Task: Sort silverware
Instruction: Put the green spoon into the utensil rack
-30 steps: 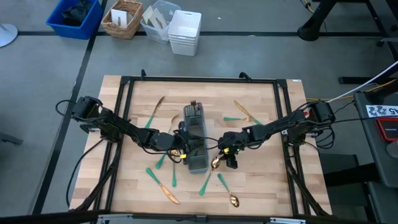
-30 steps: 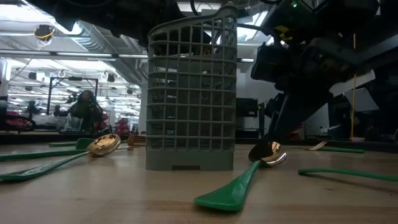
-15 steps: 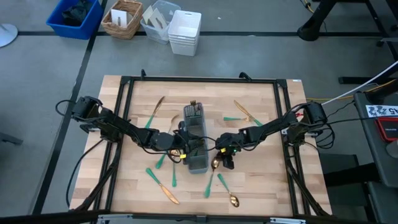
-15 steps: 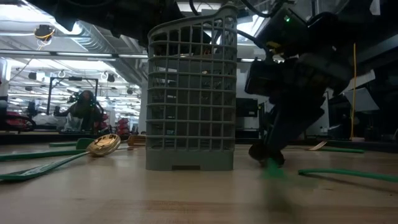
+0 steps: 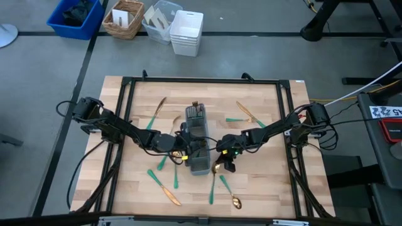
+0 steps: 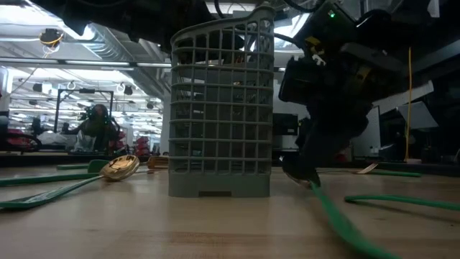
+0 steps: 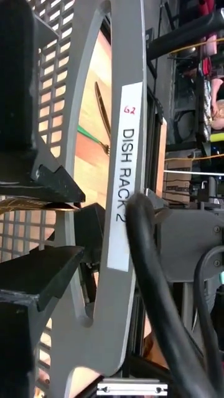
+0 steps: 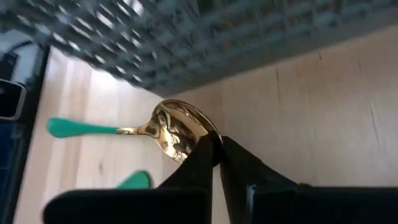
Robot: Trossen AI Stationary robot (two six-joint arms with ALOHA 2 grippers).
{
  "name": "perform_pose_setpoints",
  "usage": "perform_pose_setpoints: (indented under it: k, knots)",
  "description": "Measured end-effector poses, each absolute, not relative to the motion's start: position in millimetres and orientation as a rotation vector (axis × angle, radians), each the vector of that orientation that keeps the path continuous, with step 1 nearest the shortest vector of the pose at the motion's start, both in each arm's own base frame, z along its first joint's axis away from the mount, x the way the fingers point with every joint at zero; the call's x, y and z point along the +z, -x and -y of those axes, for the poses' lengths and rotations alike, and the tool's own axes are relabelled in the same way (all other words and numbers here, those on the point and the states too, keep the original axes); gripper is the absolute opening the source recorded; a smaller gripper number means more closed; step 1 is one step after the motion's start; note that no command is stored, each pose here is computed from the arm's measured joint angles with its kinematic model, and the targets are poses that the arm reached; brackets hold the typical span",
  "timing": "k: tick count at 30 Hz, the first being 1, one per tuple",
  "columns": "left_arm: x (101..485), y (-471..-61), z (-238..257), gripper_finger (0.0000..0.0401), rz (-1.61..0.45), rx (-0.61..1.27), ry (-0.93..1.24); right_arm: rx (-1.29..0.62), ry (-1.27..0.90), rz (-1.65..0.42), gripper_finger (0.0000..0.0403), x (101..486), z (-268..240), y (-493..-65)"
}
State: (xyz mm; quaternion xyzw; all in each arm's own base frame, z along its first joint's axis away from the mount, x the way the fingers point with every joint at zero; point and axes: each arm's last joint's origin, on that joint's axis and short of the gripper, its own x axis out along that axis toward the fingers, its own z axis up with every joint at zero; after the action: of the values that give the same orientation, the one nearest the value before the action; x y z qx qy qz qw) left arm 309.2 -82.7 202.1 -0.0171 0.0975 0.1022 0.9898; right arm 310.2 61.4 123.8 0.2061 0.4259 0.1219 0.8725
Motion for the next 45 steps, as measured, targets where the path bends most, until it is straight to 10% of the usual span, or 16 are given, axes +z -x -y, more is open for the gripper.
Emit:
perform_pose_setpoints:
  k: [23,45]
  knots:
    - [253.4,-254.8,125.6,0.0116,-0.172,0.012,0.137,0.295,-0.312,-0.938,0.0002,208.7,-56.8,-305.4]
    - [220.8,-226.0,139.6,0.0116,-0.438,0.208,0.116,0.054,0.062,-0.86,0.0002,411.0,-39.4,-263.6]
